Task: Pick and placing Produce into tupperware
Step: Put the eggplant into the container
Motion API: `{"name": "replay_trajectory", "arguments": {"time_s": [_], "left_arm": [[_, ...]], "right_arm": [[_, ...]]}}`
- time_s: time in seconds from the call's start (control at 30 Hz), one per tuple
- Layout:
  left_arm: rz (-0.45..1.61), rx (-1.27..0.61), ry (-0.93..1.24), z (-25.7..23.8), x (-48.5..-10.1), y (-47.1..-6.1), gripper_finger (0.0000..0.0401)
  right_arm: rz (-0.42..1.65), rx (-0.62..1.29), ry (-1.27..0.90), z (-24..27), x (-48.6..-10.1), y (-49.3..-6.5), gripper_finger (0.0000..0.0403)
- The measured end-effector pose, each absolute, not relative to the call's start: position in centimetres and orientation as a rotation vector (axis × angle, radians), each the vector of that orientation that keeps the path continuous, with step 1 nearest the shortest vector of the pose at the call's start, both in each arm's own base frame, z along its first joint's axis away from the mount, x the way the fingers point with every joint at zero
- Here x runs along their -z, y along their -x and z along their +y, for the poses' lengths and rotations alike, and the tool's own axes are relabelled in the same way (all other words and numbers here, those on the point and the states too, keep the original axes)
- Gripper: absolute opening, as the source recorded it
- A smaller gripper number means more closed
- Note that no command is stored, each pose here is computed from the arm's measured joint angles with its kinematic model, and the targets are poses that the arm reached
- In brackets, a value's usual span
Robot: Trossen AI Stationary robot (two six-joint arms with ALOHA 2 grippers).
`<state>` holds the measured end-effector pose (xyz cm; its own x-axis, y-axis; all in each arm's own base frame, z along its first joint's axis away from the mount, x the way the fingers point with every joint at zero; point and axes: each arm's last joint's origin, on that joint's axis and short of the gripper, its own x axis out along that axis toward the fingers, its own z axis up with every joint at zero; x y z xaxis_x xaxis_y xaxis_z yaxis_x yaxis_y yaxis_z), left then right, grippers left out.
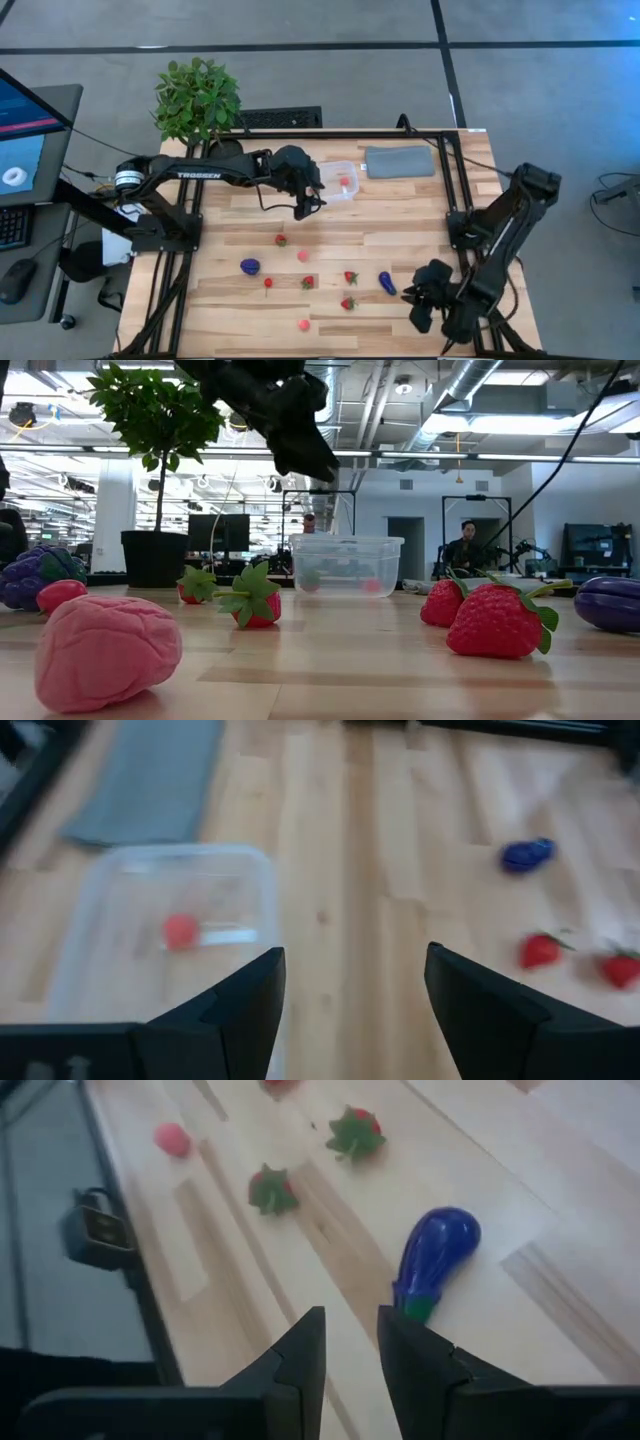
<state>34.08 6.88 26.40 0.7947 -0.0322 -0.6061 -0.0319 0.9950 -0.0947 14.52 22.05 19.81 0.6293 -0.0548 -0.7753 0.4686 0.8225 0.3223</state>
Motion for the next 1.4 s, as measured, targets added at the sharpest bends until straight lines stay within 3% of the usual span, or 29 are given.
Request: {"name": "replay_trajectory", "arguments": {"time_s": [0.37,0.53,0.77,1.13,1.4], "left_arm": [[0.795,0.207,0.189,2.6,-27.9,-31.2,0.0229],[0.821,0.234,0.141,0.2,-29.3,-29.6,0.0229],[0.762,0.177,0.06,-1.2,-31.1,-28.1,0.0229],[0.771,0.148,0.116,-1.6,-31.2,-27.9,0.0229],[0.852,0.134,0.101,-3.0,-30.7,-27.2,0.0229]], "right_arm": [[0.842,0.748,-0.439,24.8,-18.1,-16.1,0.0116],[0.874,0.825,-0.566,25.3,-16.4,-17.3,0.0116],[0.856,0.801,-0.62,23.5,-18.9,-18.8,0.0111],[0.954,0.691,-0.66,19.9,-22.7,-21.3,0.0065],[1.085,0.717,-0.635,19.6,-21.2,-21.2,0.0109]]}}
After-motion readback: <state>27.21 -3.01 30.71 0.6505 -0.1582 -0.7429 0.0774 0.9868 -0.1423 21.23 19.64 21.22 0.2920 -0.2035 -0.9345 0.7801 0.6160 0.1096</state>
